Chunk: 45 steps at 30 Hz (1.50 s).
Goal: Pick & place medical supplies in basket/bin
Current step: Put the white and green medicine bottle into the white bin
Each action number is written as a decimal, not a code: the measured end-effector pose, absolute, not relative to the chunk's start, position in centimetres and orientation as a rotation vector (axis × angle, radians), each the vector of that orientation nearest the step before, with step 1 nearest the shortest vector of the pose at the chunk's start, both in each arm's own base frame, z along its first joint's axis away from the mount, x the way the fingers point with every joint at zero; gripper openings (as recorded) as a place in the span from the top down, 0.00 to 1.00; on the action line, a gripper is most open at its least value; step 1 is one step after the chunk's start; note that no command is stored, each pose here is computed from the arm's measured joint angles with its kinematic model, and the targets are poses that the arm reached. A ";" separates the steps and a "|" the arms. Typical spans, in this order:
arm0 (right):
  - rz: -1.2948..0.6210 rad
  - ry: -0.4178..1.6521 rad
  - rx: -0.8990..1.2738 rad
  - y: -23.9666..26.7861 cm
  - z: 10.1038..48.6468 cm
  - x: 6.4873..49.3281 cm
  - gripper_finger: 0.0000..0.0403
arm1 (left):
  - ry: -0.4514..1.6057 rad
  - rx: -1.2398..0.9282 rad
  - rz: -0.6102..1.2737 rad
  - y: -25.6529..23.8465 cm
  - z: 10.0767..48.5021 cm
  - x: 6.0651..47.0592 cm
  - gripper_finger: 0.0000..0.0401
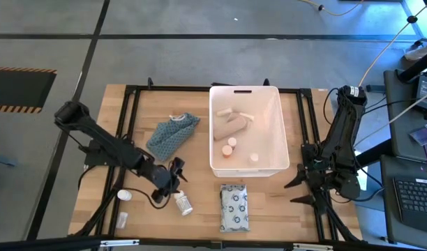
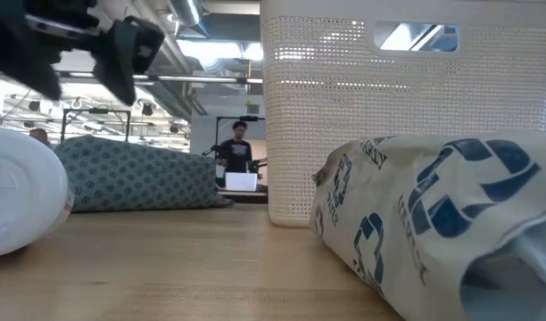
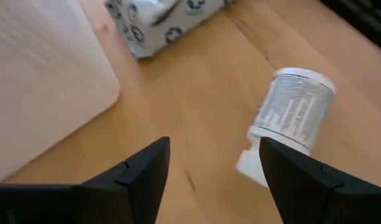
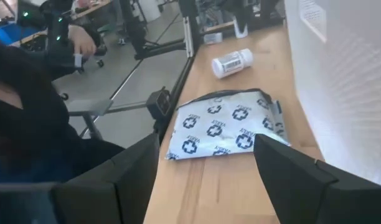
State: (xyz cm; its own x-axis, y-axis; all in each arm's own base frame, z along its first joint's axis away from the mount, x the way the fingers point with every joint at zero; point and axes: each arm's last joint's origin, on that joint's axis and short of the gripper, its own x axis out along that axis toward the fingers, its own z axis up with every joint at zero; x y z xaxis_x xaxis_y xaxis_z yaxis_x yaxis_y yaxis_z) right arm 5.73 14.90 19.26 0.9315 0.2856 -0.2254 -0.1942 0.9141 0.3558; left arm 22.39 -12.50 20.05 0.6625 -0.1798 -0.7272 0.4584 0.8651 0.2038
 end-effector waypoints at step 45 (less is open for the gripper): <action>0.086 0.169 0.358 14.4 19.5 5.9 0.34 | 0.457 0.332 -0.562 -13.0 15.3 18.1 0.40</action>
State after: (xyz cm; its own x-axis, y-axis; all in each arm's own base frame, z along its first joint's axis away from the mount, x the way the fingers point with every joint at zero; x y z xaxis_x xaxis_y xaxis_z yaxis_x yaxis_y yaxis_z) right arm 5.89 14.41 19.52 0.9823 0.1137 -0.1488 -0.0541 0.9330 0.3557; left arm 18.06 -13.02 15.30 0.7512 -0.4326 -0.4986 0.5763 0.7981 0.1758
